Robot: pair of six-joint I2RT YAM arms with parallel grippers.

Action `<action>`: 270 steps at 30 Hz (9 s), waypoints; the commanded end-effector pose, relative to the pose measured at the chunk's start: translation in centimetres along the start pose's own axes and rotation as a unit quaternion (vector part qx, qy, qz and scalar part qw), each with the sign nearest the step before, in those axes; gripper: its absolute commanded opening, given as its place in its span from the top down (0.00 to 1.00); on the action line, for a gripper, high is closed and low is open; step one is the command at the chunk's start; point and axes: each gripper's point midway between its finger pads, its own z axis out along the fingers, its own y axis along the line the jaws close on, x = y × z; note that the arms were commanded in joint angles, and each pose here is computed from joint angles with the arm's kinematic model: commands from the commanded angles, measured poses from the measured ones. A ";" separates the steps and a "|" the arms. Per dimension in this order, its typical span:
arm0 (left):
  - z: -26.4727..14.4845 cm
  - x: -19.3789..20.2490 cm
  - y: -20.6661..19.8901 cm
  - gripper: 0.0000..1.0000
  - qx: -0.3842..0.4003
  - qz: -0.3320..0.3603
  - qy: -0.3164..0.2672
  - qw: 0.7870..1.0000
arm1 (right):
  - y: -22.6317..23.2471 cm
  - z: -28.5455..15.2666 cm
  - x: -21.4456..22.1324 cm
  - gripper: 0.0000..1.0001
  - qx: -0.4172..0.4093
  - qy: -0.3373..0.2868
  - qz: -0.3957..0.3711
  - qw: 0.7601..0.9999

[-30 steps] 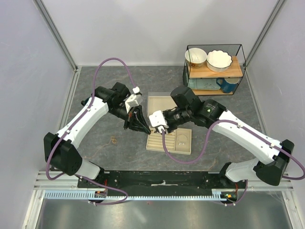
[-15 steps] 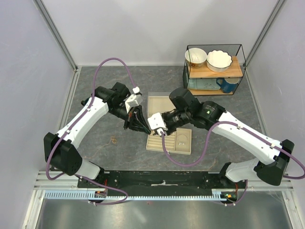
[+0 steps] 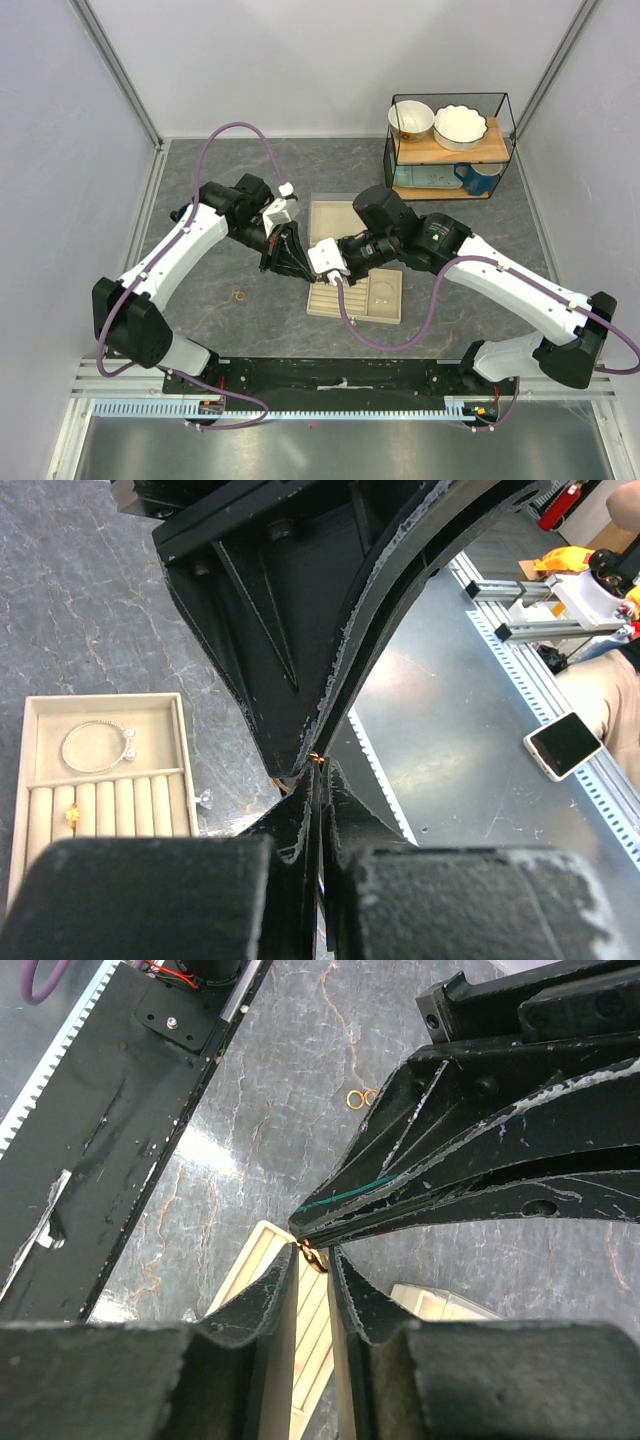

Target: Organize the mixed jewelry

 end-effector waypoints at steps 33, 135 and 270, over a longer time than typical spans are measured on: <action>-3.9 -3.5 -1.0 0.72 -0.051 -0.019 -0.106 0.993 | 0.2 1.2 5.9 1.00 0.054 0.059 0.041 0.996; -14.0 3.9 12.1 0.71 -0.489 -0.162 0.066 0.855 | -1.9 7.7 24.1 1.00 0.143 0.191 0.225 0.945; -21.4 22.9 8.1 0.48 -0.437 -0.003 0.398 0.806 | -2.4 0.5 21.6 0.50 0.236 0.162 0.256 0.923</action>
